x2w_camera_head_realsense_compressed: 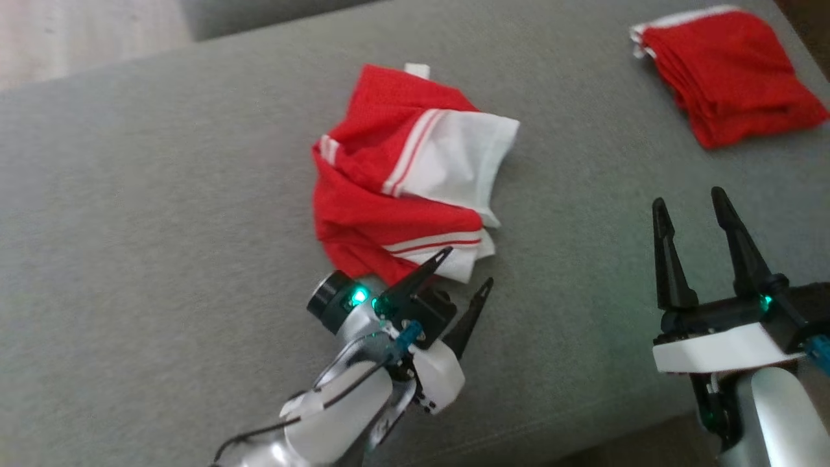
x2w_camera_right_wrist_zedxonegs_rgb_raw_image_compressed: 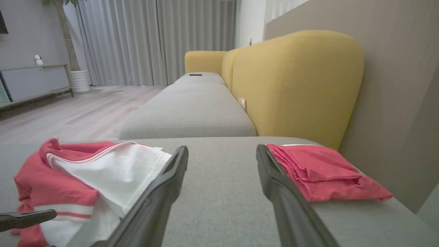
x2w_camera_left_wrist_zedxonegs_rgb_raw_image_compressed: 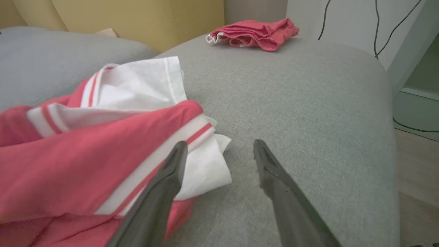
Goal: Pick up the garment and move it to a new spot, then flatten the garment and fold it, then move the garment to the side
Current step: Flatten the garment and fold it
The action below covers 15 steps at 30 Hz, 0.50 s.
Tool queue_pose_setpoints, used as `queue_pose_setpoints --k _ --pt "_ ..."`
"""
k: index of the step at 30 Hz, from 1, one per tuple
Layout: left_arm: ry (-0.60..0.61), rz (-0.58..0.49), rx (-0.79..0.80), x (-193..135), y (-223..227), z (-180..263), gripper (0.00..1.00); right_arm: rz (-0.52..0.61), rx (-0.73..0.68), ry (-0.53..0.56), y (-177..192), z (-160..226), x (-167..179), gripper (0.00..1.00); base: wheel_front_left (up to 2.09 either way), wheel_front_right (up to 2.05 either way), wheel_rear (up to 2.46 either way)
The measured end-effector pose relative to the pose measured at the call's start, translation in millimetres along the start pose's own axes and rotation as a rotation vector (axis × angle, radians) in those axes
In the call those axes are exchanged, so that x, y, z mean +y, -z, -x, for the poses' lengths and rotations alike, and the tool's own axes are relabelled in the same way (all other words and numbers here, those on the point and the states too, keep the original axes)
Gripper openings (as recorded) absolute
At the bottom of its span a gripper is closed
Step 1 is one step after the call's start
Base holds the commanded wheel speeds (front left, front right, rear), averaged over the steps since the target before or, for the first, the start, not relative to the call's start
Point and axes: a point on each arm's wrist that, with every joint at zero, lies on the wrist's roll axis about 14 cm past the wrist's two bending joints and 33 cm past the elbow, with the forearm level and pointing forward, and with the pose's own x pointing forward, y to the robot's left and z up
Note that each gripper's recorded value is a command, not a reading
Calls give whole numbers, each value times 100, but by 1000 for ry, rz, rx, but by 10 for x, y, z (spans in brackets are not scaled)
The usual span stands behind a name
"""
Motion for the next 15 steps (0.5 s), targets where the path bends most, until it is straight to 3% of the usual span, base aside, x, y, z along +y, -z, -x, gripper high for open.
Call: queue_pose_setpoints --k 10,13,15 --pt "26 -13 87 -46 300 -220 100 8 58 79 150 111 -239 100 0 0 0" --pt "16 -34 86 -26 272 -221 42 2 49 77 125 111 -222 100 0 0 0" --pt "13 -42 94 -22 288 -210 15 -1 46 75 120 110 -211 100 0 0 0"
